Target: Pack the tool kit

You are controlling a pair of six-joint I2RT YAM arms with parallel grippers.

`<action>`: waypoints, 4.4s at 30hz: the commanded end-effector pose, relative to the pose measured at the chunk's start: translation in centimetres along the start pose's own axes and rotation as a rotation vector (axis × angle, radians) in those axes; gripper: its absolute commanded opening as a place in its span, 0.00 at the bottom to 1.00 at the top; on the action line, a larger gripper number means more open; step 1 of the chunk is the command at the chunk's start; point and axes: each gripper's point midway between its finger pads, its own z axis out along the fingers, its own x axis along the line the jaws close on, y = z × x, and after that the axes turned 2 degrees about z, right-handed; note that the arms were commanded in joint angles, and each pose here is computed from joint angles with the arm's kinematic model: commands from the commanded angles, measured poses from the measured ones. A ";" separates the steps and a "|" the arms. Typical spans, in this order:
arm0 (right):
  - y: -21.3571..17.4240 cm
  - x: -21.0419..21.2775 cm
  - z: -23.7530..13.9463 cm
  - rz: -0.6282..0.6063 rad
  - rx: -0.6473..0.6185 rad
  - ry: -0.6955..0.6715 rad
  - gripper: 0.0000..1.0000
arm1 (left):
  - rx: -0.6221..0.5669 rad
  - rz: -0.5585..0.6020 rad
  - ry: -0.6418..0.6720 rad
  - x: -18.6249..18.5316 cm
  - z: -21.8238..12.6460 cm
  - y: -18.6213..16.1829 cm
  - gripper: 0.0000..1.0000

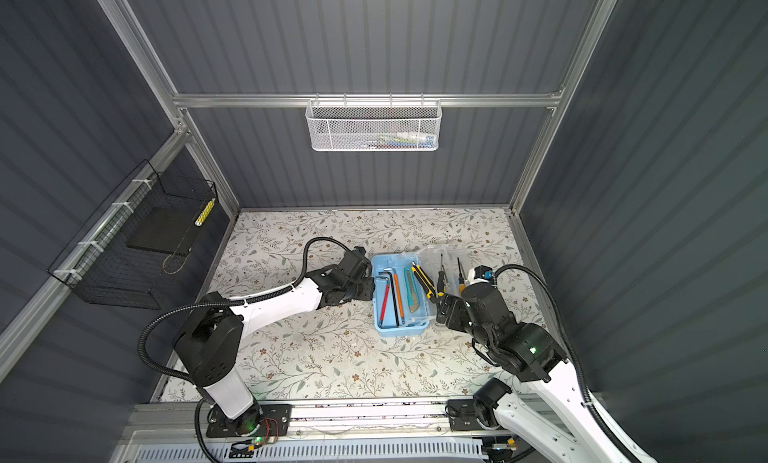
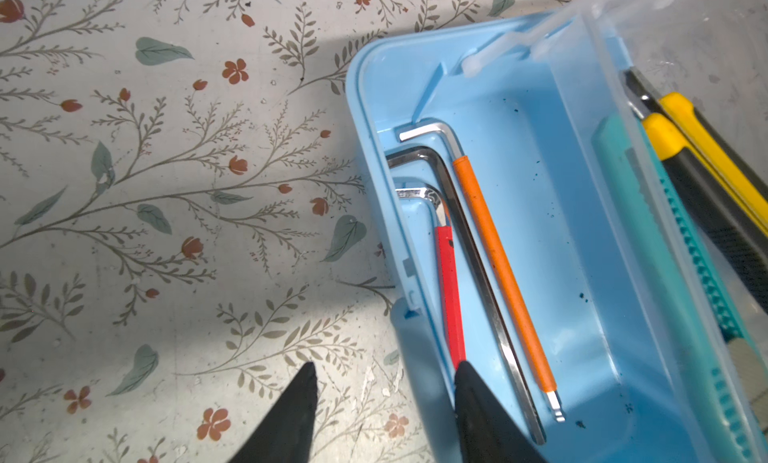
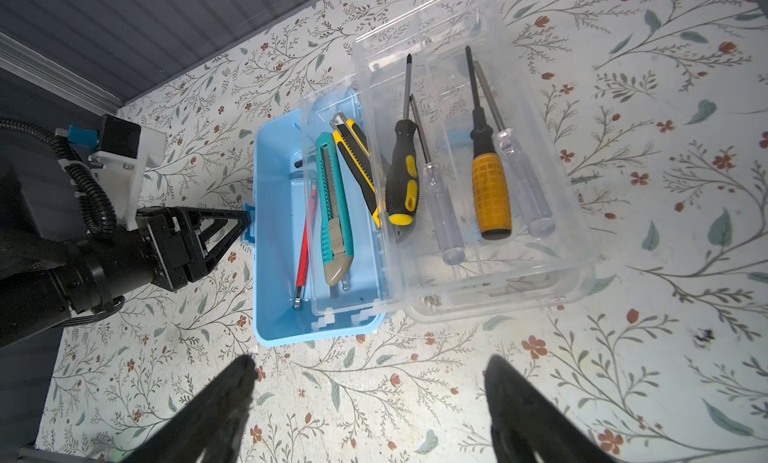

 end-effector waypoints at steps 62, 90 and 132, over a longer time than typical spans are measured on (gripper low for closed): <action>-1.3 -4.7 0.3 0.093 -0.022 -0.108 0.86 | -0.107 -0.150 0.178 5.2 6.8 8.6 0.00; -6.6 -8.8 9.8 0.394 0.121 -0.027 0.47 | -0.141 -0.231 0.202 9.2 4.6 7.7 0.00; -6.9 -10.2 14.4 0.407 0.159 -0.081 0.00 | -0.145 -0.249 0.122 7.9 4.7 7.7 0.00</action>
